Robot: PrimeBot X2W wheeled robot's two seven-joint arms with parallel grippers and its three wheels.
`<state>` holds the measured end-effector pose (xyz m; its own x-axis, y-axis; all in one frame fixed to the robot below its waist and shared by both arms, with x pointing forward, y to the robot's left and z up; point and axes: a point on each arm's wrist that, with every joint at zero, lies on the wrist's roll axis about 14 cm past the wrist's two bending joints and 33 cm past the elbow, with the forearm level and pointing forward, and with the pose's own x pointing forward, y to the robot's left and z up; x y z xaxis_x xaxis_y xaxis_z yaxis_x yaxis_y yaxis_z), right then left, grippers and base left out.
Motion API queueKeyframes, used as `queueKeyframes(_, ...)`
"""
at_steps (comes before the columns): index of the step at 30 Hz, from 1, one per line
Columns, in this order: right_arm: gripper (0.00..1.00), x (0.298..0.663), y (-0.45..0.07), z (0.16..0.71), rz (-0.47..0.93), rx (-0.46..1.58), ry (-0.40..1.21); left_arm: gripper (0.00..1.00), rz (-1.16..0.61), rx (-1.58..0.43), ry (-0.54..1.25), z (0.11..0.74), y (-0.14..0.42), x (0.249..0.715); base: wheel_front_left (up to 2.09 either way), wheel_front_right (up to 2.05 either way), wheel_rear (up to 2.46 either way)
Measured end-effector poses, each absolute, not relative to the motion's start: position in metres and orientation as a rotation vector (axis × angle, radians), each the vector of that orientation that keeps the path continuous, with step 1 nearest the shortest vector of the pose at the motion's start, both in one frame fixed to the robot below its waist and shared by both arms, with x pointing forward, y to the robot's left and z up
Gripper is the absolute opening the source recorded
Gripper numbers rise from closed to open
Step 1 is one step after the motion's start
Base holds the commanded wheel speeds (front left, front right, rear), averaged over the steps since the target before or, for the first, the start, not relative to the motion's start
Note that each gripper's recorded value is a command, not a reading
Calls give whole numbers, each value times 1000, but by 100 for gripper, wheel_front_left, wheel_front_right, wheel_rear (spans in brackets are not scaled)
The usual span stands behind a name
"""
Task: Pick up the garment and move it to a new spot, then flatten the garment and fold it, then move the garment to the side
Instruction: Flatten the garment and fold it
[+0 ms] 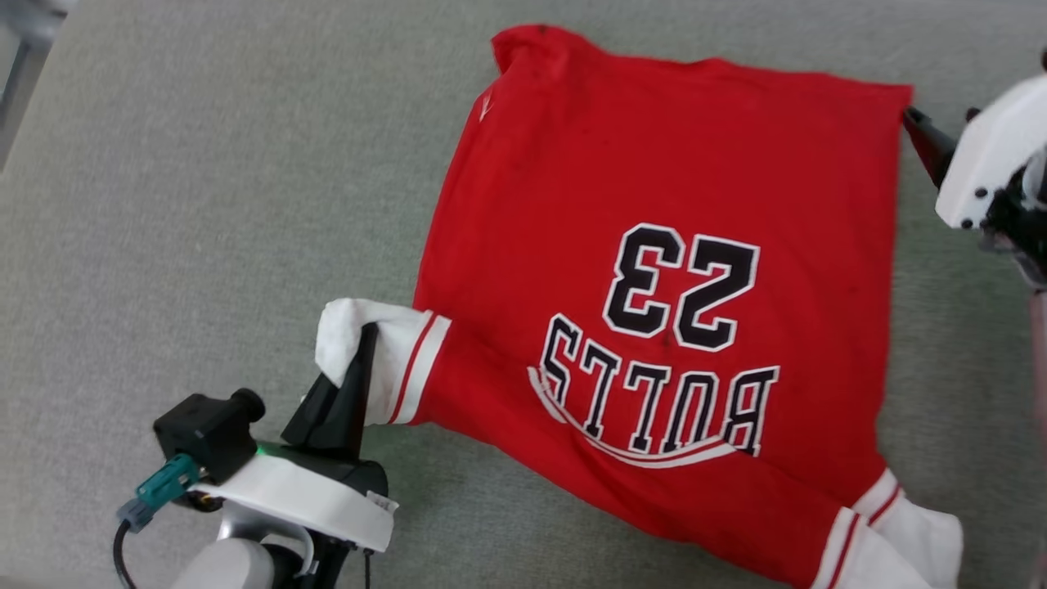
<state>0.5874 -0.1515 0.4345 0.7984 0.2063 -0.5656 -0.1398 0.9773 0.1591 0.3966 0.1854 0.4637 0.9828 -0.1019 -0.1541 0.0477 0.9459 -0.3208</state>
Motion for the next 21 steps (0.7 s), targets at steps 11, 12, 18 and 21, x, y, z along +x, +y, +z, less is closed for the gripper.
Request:
queueKeyframes(11,100,598,-121,353,238,79,991,0,-37,-329,226,433,195,402,0,0,0)
queueKeyframes(12,100,596,-121,348,236,89,1019,0,-34,-329,230,432,196,402,0,0,0)
queueKeyframes(18,0,590,-124,352,224,97,1055,0,-27,-327,228,430,200,400,0,0,0)
queueKeyframes(21,0,590,-129,363,215,65,1024,0,-25,-324,220,433,201,399,0,0,0)
